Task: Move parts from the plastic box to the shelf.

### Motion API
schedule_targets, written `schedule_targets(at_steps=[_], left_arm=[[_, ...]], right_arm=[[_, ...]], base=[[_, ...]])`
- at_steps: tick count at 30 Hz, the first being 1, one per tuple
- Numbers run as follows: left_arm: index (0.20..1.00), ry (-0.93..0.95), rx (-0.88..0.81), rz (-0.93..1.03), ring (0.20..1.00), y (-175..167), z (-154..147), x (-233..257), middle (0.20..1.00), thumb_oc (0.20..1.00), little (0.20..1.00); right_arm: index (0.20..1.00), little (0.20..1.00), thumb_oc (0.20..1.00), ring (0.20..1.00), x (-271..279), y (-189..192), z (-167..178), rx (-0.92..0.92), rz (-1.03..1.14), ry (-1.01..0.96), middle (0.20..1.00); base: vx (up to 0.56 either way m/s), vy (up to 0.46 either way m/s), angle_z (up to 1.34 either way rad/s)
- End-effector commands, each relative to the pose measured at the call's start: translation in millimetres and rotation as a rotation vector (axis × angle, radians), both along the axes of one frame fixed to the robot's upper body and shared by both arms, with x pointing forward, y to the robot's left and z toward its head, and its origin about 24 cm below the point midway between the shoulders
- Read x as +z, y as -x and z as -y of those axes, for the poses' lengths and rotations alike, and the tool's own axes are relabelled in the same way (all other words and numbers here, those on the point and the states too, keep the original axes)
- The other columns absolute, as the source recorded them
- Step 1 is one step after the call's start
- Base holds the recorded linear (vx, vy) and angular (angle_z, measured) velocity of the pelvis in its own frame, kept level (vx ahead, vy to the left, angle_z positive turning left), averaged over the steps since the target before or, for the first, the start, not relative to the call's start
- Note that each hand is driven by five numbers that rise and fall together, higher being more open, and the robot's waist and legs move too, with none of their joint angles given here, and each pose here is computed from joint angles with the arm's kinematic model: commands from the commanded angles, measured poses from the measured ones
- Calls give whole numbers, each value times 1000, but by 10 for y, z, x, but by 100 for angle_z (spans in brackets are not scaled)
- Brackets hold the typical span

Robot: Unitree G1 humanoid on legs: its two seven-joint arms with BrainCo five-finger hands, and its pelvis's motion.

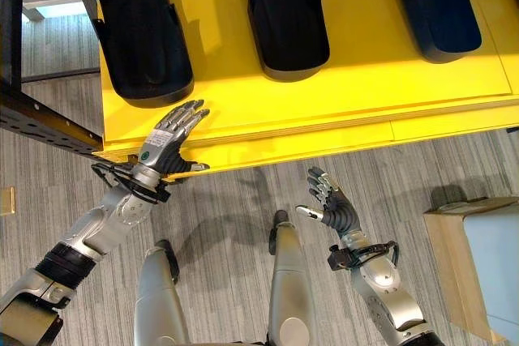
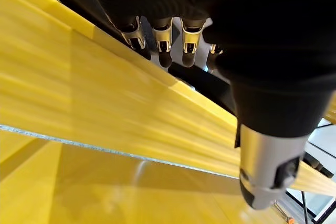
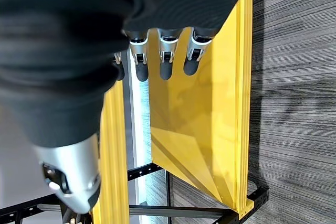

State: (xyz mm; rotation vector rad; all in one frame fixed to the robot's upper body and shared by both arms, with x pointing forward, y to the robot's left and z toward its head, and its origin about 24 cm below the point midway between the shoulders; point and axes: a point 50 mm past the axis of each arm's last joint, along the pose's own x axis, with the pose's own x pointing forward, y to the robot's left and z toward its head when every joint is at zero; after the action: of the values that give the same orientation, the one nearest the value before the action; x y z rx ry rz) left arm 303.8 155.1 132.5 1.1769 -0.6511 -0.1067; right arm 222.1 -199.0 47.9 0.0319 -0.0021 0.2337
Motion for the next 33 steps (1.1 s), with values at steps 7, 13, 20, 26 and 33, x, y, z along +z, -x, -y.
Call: schedule_targets(at_steps=[7, 13, 20, 26, 33], left_arm=[[1000, -42, 43, -96, 1000, -19, -28, -274, 1000, 1000, 1000], [1000, -49, 84, -117, 1000, 2, -133, -333, 1000, 1000, 1000], [1000, -27, 136, -117, 1000, 13, -246, -348, 1000, 1000, 1000], [1000, 4, 172, -112, 1000, 21, -320, -347, 1000, 1000, 1000], [1000, 36, 210, -95, 1000, 15, -395, -309, 1000, 1000, 1000]], right_arm=[[1000, 1000, 1000, 1000, 126, -6, -45, 20, 71, -32, 1000], [1000, 1000, 1000, 1000, 122, -6, -48, 23, 68, -35, 1000], [1000, 1000, 1000, 1000, 109, 0, -42, 21, 59, -42, 1000], [1000, 1000, 1000, 1000, 108, -1, -34, 14, 58, -46, 1000], [1000, 1000, 1000, 1000, 104, 0, -23, 9, 54, -44, 1000]], base=[[-8, 2, -4], [41, 3, 0], [0, 0, 0], [0, 0, 0], [0, 0, 0]])
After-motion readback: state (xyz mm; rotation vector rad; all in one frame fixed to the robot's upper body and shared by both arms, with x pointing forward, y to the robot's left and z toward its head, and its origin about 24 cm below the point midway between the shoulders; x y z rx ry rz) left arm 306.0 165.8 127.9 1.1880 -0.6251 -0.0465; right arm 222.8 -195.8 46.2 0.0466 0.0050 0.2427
